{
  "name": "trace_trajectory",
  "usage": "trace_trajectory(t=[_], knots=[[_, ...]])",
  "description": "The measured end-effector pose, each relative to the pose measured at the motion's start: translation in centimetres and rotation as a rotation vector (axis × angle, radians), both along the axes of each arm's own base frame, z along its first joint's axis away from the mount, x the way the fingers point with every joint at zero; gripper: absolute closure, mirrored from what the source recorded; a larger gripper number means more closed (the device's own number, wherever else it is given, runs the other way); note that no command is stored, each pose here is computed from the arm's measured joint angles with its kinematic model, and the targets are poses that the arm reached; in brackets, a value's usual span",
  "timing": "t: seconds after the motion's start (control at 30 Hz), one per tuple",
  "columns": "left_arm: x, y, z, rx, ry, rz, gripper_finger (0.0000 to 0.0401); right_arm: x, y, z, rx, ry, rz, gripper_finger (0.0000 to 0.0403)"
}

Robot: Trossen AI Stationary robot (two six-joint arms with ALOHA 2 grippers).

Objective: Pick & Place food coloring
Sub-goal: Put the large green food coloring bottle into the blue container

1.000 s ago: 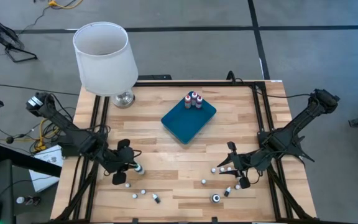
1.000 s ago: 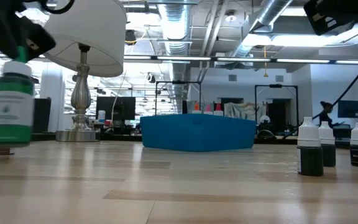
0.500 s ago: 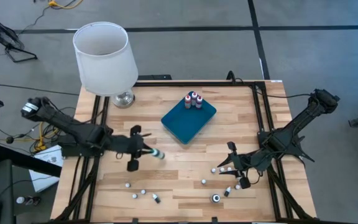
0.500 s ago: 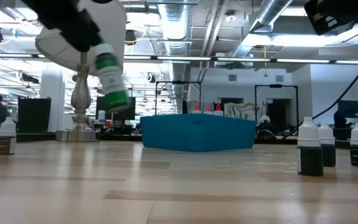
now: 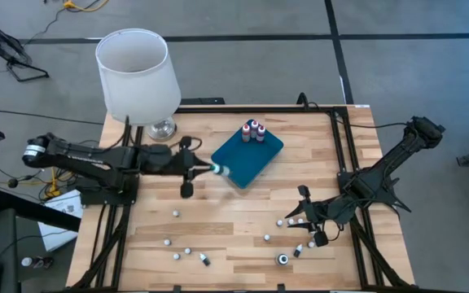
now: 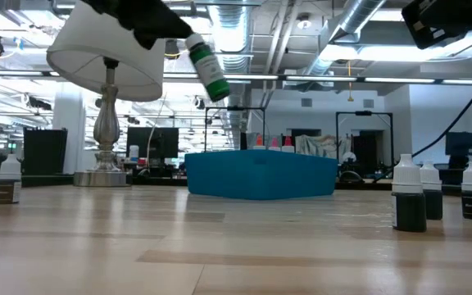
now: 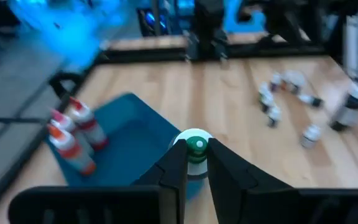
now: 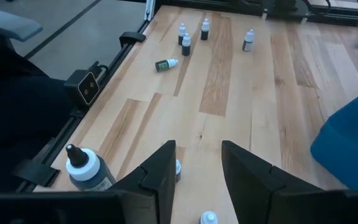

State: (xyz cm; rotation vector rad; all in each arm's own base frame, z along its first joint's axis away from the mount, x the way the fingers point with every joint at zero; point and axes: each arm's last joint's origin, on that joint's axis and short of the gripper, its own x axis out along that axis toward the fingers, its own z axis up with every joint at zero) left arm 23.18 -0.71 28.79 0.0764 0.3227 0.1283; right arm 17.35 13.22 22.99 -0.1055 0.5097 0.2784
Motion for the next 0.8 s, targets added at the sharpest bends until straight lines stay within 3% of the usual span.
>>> trace_trajectory(t=[0.13, 0.5, 0.8], knots=[[1.1, 1.5, 0.0, 0.036, 0.002, 0.043, 0.0358, 0.0, 0.0, 0.0, -0.001, 0.001, 0.000, 0.0285], [7.2, 5.5, -0.7, 0.120, 0.094, 0.098, 0.0358, 0.0, -0.3, 0.0, -0.066, -0.032, -0.056, 0.0285], [10.2, 9.2, -1.4, 0.097, 0.213, 0.115, 0.0358, -0.6, -0.7, 0.8, -0.049, -0.053, -0.054, 0.0285]])
